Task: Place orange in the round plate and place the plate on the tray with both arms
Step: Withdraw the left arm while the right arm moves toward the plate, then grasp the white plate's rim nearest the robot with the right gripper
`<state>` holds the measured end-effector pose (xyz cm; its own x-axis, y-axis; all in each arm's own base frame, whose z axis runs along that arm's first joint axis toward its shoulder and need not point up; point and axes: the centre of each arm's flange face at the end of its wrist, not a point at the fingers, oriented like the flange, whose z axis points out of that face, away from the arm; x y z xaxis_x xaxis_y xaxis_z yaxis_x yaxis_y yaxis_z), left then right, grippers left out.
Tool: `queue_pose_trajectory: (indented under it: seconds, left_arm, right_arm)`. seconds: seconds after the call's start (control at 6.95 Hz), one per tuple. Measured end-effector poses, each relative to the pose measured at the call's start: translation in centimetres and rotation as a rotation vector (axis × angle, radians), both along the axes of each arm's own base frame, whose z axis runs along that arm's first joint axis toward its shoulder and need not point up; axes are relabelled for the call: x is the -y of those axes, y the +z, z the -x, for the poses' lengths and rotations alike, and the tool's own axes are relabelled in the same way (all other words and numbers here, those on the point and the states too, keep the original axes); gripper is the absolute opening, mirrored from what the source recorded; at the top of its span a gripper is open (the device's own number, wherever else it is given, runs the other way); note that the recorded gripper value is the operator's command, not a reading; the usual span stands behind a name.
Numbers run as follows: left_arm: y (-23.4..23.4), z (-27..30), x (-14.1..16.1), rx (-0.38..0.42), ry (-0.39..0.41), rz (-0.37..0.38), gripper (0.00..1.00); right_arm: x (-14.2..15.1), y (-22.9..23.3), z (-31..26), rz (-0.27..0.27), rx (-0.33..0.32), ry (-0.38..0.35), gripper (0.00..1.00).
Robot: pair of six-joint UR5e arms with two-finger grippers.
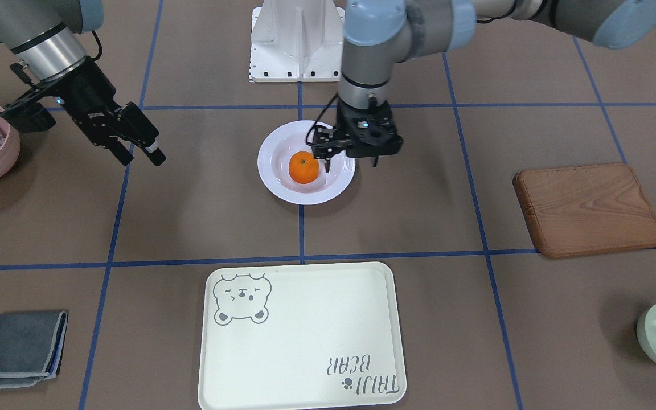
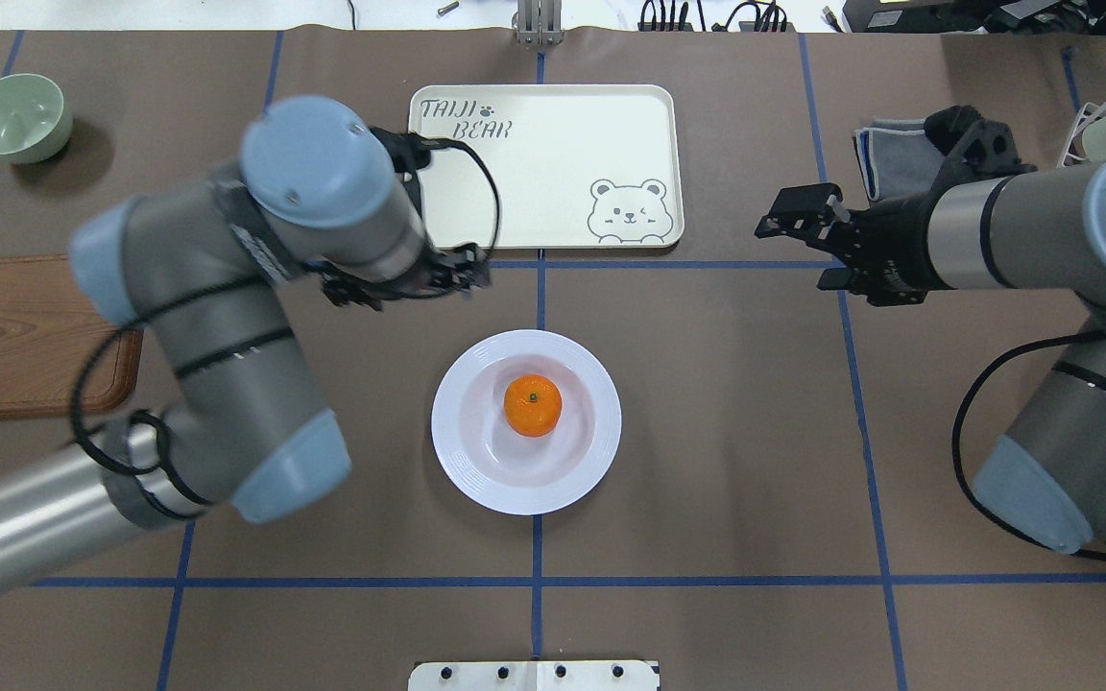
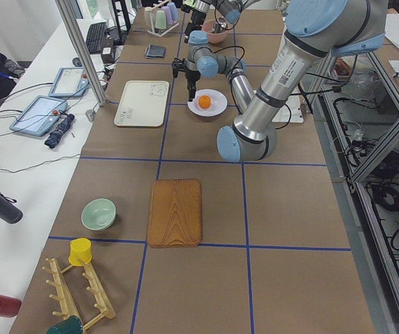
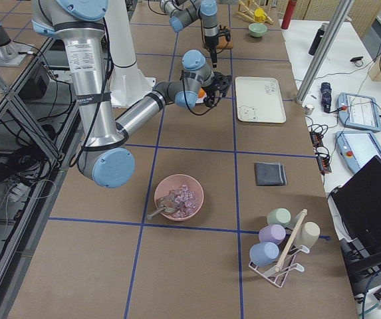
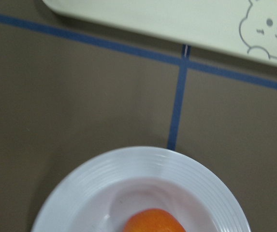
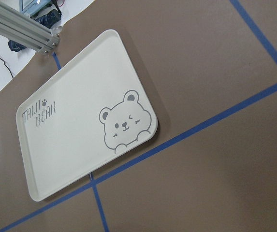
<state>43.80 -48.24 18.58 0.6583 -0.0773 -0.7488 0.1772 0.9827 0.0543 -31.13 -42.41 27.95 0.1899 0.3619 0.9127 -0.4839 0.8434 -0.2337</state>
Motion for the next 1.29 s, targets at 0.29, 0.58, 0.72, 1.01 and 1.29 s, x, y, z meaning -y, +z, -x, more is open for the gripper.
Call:
queue_pose_trajectory:
  seconds: [0.29, 0.58, 0.72, 1.01, 1.29]
  left_arm:
    - [8.1, 12.9, 6.0, 0.069, 0.123, -0.096, 0.99]
    - [17.0, 25.6, 9.9, 0.118, 0.232, -0.164, 0.99]
    - [21.5, 31.3, 11.0, 0.137, 0.278, -0.19, 0.99]
    - [31.3, 42.8, 12.0, 0.157, 0.358, -0.225, 0.99]
    - [38.9, 51.4, 11.2, 0.159, 0.402, -0.241, 0.99]
  right_arm:
    - [-4.3, -2.2, 4.5, 0.028, 0.058, 0.049, 0.99]
    - [-9.3, -2.7, 9.6, 0.074, 0.097, 0.136, 0.98]
    - [-11.9, -2.7, 11.8, 0.095, 0.116, 0.175, 0.97]
    - [-16.6, -1.9, 15.9, 0.142, 0.135, 0.229, 0.96]
    - [-19.1, -0.7, 20.8, 0.188, 0.137, 0.265, 0.86]
